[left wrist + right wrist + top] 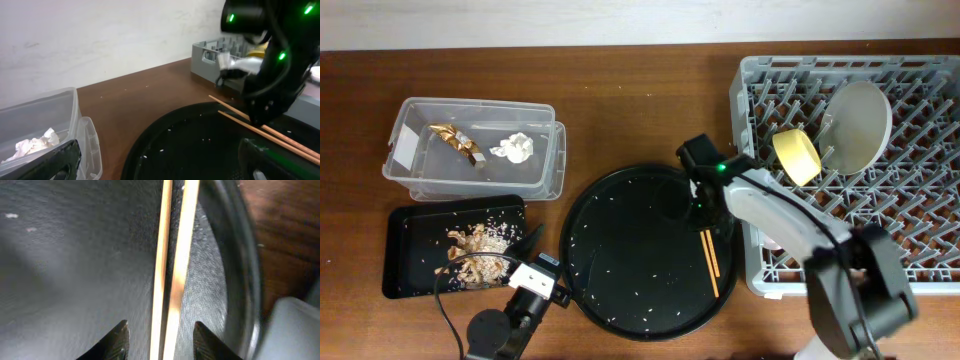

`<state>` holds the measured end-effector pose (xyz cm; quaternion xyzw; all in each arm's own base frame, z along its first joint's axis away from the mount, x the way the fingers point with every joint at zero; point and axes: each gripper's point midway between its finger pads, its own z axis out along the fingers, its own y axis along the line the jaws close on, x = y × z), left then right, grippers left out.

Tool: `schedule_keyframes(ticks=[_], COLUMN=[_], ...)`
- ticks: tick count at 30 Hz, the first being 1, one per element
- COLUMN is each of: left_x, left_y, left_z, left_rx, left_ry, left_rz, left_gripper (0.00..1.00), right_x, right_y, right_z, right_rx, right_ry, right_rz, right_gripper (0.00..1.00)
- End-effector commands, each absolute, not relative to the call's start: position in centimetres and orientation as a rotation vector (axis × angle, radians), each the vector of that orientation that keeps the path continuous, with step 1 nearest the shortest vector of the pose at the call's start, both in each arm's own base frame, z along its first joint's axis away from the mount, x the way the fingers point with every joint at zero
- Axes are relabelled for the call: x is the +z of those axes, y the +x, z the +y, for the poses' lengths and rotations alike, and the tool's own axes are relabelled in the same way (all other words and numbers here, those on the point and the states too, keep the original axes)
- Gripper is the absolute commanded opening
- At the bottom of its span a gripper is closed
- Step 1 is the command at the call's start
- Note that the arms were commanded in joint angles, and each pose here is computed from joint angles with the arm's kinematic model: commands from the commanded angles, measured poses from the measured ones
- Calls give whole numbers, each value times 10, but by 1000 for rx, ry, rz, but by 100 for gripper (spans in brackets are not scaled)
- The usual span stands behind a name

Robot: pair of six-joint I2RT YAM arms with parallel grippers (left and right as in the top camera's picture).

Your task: Sort waste into correct bins and load items into the dishwasher rack

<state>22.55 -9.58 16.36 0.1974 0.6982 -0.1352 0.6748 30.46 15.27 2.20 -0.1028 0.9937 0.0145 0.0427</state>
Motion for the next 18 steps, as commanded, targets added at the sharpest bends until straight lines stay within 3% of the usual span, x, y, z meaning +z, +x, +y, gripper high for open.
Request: schedule_keyframes(ticks=[1, 9, 11, 15, 18], left_x=[162, 162, 162, 162, 162], left_y=[225, 225, 225, 225, 225], left_z=[-97, -97, -97, -97, -97], left_rx=[-299, -299, -299, -299, -299], left_ry=[463, 463, 463, 463, 463], left_rz=[1569, 1569, 1569, 1569, 1569], left_gripper=[99, 99, 99, 99, 99], right_x=[9, 9, 9, 9, 16], right_y=[305, 308, 312, 313, 311], right_z=[151, 152, 151, 152, 151], right_rx=[7, 14, -2, 2, 4], right_ry=[-303, -302, -298, -299, -299], right_rz=[3062, 3049, 3031, 3029, 3026], right_gripper=[29, 25, 41, 7, 4])
